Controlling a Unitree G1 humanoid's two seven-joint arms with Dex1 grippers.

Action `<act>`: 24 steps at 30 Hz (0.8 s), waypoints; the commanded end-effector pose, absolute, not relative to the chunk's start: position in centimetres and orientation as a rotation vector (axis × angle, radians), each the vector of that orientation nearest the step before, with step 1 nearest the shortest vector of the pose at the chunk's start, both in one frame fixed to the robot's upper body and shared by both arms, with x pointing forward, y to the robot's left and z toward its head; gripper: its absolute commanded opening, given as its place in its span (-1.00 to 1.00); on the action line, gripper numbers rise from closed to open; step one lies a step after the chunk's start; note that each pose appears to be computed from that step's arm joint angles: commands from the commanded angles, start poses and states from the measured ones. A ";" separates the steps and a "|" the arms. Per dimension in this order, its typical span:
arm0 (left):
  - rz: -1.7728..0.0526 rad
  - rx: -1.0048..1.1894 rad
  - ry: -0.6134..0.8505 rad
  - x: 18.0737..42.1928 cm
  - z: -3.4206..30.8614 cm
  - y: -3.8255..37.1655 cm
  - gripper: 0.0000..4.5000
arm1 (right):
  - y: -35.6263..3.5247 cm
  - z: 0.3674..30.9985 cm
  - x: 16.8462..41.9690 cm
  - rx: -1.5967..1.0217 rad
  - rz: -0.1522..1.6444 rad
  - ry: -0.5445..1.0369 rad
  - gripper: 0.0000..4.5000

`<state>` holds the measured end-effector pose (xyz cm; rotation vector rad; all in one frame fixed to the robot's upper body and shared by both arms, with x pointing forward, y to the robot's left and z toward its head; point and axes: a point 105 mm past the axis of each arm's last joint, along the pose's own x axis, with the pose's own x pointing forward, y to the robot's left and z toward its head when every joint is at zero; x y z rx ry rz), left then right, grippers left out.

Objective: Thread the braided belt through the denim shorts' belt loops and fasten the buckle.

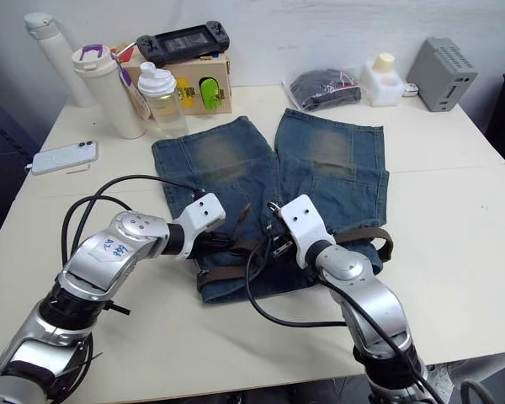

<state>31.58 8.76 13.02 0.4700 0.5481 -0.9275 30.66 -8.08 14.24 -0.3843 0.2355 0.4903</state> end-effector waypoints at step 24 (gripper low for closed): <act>-1.085 0.494 0.558 32.1 16.6 8.4 -1.00 | -8.1 16.6 31.8 -0.508 0.376 0.095 -1.00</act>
